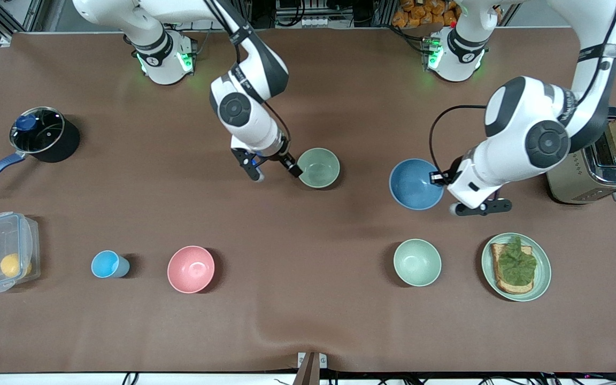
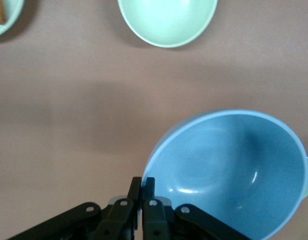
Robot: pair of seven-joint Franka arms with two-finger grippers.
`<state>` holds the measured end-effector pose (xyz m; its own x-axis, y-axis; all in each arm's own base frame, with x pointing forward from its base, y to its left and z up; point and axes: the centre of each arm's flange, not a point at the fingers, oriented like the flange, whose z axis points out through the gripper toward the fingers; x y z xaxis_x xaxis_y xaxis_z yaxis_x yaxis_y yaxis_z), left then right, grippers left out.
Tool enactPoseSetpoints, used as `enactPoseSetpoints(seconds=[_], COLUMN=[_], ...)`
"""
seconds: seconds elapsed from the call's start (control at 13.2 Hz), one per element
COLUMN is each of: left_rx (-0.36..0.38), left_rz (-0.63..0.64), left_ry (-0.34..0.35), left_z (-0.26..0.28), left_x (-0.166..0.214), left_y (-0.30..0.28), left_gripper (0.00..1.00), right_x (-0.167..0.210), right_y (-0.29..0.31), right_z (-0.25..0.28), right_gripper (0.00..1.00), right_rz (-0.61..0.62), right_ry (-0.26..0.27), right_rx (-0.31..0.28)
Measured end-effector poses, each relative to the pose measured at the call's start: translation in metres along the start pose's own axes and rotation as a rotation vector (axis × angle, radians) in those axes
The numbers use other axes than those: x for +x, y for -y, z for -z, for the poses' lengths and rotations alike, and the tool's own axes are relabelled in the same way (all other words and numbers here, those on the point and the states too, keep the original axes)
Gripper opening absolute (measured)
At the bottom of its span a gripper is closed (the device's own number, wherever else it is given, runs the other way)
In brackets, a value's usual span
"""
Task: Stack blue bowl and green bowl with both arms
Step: 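Carry the blue bowl with the left gripper toward the green bowl, then lower the blue bowl into the green bowl with the left gripper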
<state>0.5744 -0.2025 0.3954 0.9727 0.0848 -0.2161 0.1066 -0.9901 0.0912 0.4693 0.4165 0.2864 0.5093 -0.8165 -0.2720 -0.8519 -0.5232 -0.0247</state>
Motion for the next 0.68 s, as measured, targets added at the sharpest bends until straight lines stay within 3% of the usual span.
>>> enactPoseSetpoints(seconds=[0.38,0.68], left_rx=[-0.008,-0.006], left_rz=[0.079,0.098], left_ry=[-0.006,-0.005], left_z=[-0.046,-0.065], left_x=[-0.025,-0.035], left_y=[-0.063,-0.082], left_gripper=[0.04,0.04], right_x=[0.025,0.046], right_y=[0.000,-0.002], right_z=[-0.028,-0.071], right_gripper=[1.00,1.00], right_rz=[-0.184,-0.285], right_ry=[0.082,0.108], right_rx=[-0.027,-0.033])
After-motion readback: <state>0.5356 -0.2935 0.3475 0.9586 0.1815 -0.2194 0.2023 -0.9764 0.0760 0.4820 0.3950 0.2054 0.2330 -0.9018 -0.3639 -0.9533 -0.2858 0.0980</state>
